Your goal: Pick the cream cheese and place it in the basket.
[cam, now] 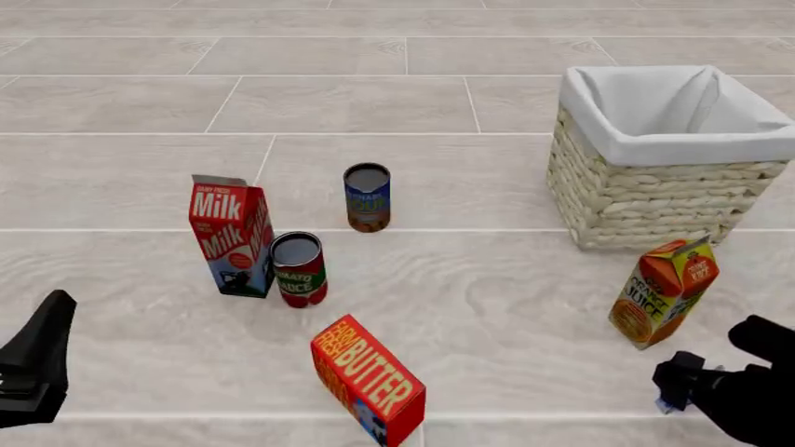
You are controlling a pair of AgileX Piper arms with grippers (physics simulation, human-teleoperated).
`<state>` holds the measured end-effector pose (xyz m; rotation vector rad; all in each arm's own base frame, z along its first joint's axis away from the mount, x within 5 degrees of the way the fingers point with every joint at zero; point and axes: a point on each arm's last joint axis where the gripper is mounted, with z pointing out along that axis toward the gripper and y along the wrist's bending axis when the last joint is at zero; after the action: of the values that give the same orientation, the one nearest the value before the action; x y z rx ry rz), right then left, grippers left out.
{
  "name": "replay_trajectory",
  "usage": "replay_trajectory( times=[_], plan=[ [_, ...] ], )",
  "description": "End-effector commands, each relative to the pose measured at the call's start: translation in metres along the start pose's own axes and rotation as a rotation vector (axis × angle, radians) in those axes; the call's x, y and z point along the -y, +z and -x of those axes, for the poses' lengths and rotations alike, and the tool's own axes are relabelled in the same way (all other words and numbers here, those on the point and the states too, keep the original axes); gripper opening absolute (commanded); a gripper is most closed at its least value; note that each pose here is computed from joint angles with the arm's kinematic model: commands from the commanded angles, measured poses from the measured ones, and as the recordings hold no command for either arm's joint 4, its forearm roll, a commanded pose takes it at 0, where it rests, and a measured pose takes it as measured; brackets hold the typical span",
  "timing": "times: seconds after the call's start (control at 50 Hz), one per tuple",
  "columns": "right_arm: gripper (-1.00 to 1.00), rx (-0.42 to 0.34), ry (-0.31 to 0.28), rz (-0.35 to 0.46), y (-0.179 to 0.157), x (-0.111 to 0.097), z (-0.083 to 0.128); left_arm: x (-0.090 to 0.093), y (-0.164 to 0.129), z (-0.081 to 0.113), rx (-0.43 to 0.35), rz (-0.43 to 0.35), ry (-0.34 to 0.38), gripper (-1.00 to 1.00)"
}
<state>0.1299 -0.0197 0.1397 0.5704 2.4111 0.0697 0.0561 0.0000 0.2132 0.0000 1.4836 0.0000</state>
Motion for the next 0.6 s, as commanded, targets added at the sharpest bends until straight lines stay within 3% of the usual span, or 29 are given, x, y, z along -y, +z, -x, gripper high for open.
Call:
replay_trajectory(
  times=[0.02,0.6],
  plan=[
    [1.00,-0.011,0.003,-0.006,0.005,0.002,-0.004,0.000,0.000,0.000,0.000,0.000,0.000,1.00],
    [1.00,-0.054,0.020,-0.007,0.022,0.005,-0.024,0.000,0.000,0.000,0.000,0.000,0.000,1.00]
  ],
)
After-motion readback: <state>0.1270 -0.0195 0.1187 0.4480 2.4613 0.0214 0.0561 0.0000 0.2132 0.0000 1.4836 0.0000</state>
